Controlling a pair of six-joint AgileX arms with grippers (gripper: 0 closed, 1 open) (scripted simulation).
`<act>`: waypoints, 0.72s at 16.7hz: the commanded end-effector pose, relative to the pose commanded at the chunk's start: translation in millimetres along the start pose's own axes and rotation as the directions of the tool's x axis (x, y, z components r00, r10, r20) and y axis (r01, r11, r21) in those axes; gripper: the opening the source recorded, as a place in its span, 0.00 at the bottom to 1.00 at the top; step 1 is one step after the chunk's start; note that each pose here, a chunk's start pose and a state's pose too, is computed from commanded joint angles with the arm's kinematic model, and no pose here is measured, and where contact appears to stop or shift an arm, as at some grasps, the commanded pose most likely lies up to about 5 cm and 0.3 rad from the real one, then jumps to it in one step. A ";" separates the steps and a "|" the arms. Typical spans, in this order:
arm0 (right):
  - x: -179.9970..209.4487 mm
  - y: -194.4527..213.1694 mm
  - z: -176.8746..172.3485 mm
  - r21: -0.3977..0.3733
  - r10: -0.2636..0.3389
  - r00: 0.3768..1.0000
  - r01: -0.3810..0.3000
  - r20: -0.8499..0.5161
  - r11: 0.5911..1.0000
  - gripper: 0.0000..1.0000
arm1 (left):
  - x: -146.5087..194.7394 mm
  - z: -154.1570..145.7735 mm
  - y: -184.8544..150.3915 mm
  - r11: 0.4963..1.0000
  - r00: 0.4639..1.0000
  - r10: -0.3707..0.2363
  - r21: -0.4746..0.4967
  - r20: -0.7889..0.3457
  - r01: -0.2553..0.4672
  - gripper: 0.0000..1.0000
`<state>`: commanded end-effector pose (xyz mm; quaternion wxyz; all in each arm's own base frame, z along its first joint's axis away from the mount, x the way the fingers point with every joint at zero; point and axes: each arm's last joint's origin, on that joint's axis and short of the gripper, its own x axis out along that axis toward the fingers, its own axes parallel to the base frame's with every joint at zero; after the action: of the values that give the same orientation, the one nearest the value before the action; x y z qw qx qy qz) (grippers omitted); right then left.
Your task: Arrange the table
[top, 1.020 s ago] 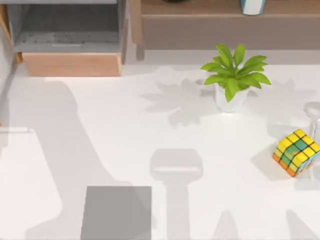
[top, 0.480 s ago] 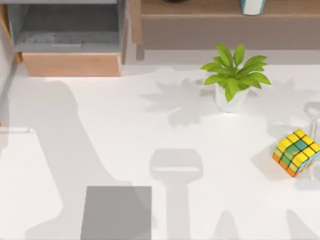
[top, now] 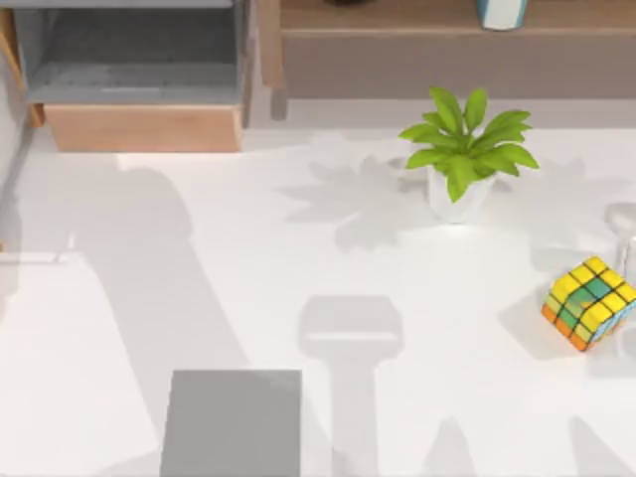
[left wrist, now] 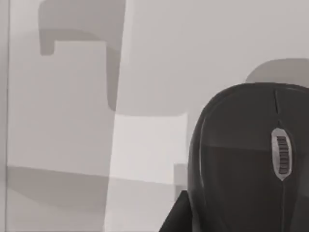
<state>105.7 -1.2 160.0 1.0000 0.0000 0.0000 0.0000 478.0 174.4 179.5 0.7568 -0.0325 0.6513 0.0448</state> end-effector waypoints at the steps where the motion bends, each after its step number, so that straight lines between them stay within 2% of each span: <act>1: 0.0 0.0 0.0 0.000 0.000 1.000 0.000 0.000 1.000 1.00 | -11.4 -2.0 -1.1 1.000 1.000 0.005 -0.020 0.015 -0.005 0.00; 6: 0.0 0.0 0.0 0.000 0.000 1.000 0.000 0.000 1.000 1.00 | -71.1 -13.8 -37.0 0.995 0.993 0.023 -0.095 0.120 -0.012 0.00; 9: 0.0 0.0 0.0 0.000 0.000 1.000 0.000 0.000 1.000 1.00 | -93.6 -26.0 -81.1 0.994 0.987 0.008 -0.108 0.162 0.010 0.00; 12: 0.0 0.0 0.0 0.000 0.000 1.000 0.000 0.000 1.000 1.00 | -101.8 -46.0 -135.2 0.994 0.985 -0.024 -0.102 0.172 0.043 0.00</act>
<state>105.7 -1.2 160.0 1.0000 0.0000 0.0000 0.0000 432.7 32.5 272.0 0.8076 -0.0794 0.5802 0.0690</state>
